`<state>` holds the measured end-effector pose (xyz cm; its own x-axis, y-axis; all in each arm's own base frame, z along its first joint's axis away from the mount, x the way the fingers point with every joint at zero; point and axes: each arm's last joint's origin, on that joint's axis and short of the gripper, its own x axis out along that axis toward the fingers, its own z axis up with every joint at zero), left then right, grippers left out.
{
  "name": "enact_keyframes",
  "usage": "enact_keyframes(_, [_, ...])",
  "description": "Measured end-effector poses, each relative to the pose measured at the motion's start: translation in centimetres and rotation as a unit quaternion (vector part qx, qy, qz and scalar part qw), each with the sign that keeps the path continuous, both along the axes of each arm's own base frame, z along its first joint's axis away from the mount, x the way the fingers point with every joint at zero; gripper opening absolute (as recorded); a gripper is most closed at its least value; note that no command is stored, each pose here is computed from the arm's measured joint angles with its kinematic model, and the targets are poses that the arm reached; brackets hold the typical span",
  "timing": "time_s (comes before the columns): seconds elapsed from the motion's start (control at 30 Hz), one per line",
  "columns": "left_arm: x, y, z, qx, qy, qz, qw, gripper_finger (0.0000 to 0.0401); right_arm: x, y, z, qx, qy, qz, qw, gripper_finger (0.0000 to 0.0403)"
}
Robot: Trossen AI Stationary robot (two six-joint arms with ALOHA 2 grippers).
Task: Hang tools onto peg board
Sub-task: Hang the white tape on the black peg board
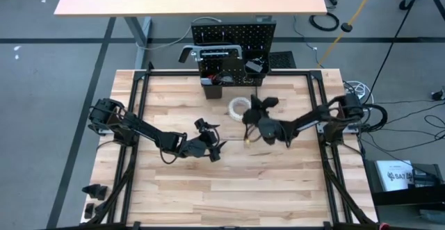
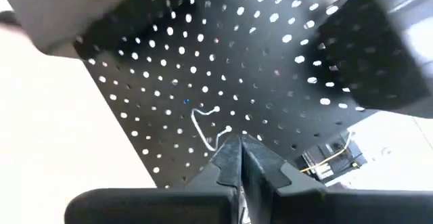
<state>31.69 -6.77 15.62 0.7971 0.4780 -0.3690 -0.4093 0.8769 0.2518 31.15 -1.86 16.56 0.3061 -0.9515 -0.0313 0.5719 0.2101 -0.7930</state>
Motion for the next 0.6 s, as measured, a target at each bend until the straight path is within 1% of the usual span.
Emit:
enact_keyframes(0.07, [0.1, -0.1, -0.1, -0.004, 0.009, -0.030, 0.999, 0.0352, -0.2, 1.9, 0.2, -0.001, -0.008, 0.000, 1.000, 0.0000])
enact_keyframes(0.13, [0.1, -0.4, -0.1, 0.000, 0.027, -0.077, 0.997, 0.0352, -0.5, 3.7, 0.6, -0.004, -0.016, -0.005, 1.000, 0.0000])
enact_keyframes(0.23, [0.2, -0.7, -0.2, 0.021, 0.054, -0.155, 0.986, 0.0352, -1.3, 6.4, 1.4, -0.006, -0.031, -0.019, 0.999, 0.0000])
enact_keyframes(0.27, [0.2, -0.8, -0.2, 0.028, 0.059, -0.175, 0.982, 0.0352, -1.6, 7.3, 1.7, -0.005, -0.036, -0.015, 0.999, 0.0000])
enact_keyframes(0.33, [0.3, -0.9, -0.1, 0.041, 0.070, -0.204, 0.976, 0.0352, -2.6, 9.4, 2.3, 0.003, -0.057, 0.022, 0.998, 0.0000])
enact_keyframes(0.4, [0.9, -0.7, 0.3, 0.044, 0.084, -0.212, 0.973, 0.0352, -3.7, 11.4, 3.0, 0.019, -0.092, 0.059, 0.994, 0.0000])
enact_keyframes(0.47, [1.8, -0.1, 1.3, 0.029, 0.103, -0.199, 0.974, 0.0352, -5.1, 12.7, 4.0, 0.037, -0.125, 0.091, 0.987, 0.0000])
enact_keyframes(0.53, [2.8, 0.8, 2.6, 0.003, 0.119, -0.186, 0.975, 0.0352, -6.7, 14.0, 5.0, 0.069, -0.183, 0.121, 0.973, 0.0000])
enact_keyframes(0.6, [3.8, 2.0, 3.9, -0.038, 0.128, -0.163, 0.978, 0.0352, -8.6, 15.0, 5.4, 0.104, -0.235, 0.153, 0.954, 0.0000])
